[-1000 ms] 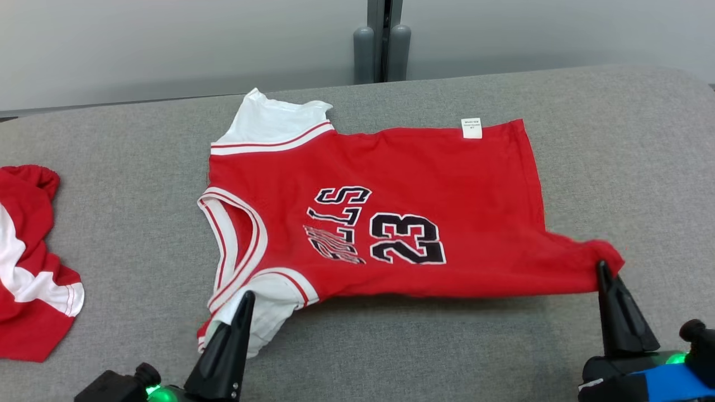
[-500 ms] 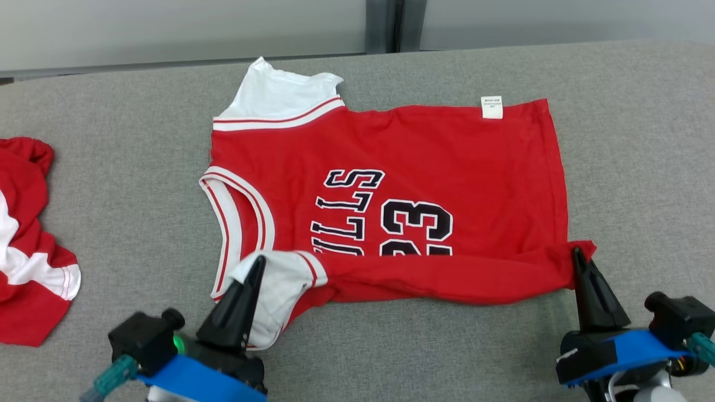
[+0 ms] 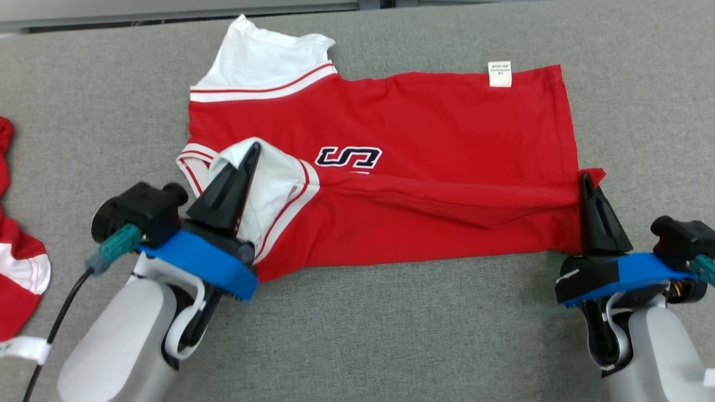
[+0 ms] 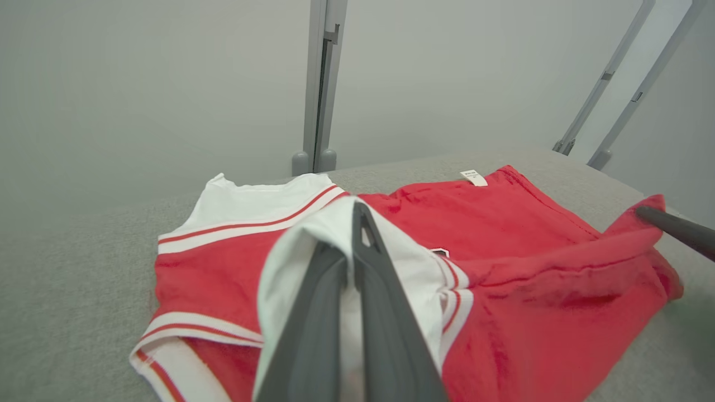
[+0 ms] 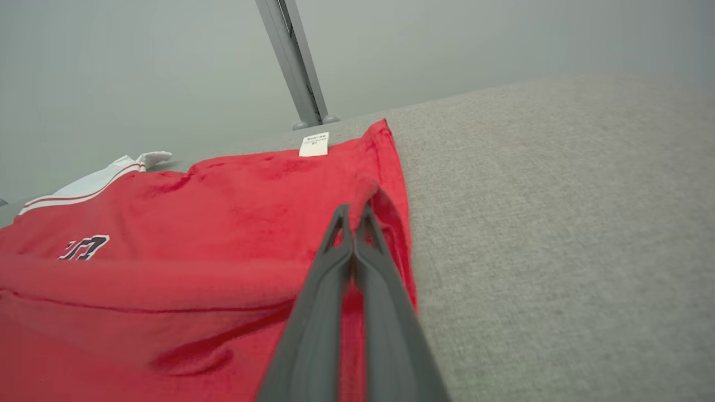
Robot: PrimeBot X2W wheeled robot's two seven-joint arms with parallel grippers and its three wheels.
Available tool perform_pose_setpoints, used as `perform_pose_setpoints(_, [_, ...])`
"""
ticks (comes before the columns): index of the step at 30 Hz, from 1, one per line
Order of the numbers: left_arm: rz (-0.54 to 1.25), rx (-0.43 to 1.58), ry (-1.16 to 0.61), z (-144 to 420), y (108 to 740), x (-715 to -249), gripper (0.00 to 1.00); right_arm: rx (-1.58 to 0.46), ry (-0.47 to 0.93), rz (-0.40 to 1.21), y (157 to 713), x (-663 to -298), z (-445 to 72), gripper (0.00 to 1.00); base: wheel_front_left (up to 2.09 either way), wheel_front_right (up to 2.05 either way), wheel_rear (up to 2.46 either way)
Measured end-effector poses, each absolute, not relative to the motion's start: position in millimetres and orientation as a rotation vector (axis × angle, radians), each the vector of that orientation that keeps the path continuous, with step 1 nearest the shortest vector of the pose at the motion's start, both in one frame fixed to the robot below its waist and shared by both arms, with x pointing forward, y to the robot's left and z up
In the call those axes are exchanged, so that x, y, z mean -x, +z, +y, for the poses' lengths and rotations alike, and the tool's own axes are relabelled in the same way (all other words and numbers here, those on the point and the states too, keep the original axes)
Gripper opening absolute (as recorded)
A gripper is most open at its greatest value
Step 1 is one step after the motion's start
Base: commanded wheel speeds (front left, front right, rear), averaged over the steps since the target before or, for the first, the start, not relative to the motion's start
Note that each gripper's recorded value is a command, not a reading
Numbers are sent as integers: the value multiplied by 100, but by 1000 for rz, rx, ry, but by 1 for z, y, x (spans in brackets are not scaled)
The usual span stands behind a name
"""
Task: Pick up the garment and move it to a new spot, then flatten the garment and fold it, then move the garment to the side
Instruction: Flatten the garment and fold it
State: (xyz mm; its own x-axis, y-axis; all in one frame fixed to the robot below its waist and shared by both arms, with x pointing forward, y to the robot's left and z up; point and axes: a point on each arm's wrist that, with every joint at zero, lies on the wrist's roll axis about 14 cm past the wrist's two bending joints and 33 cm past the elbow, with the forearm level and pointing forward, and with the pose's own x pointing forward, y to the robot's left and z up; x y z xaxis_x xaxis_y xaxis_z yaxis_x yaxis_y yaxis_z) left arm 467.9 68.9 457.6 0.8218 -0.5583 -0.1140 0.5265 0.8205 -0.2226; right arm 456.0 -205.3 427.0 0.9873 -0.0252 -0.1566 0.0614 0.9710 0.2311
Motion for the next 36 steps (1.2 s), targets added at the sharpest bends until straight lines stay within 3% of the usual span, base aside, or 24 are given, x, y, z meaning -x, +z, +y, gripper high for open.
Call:
perform_pose_setpoints(7, [229, 160, -581, 62, 430, -492, 0, -223, -51, 196, 406, -473, -206, 0, 0, 0, 0])
perform_pose_setpoints(8, [236, 157, -582, 61, 427, -494, 0, -220, -49, 194, 405, -474, -206, 5, 0, 0, 0])
perform_pose_setpoints(10, [238, 159, -586, 57, 424, -498, 0, -213, -45, 195, 404, -478, -205, 38, 0, 0, 0])
perform_pose_setpoints(11, [244, 159, -584, 56, 422, -499, 0, -207, -39, 196, 403, -479, -203, 96, 0, 0, 0])
perform_pose_setpoints(12, [245, 157, -582, 57, 421, -501, 40, -206, -35, 196, 403, -480, -202, 100, 0, 0, 0])
perform_pose_setpoints(13, [238, 157, -579, 57, 421, -503, 100, -200, -32, 200, 402, -481, -201, 100, 0, 0, 0])
perform_pose_setpoints(27, [140, 266, -475, 86, 461, -474, 100, -146, -12, 38, 460, -474, -200, 100, 0, 0, 0])
perform_pose_setpoints(36, [353, 381, -324, 119, 430, -416, 100, -121, -15, 64, 472, -435, -205, 100, 0, 0, 0])
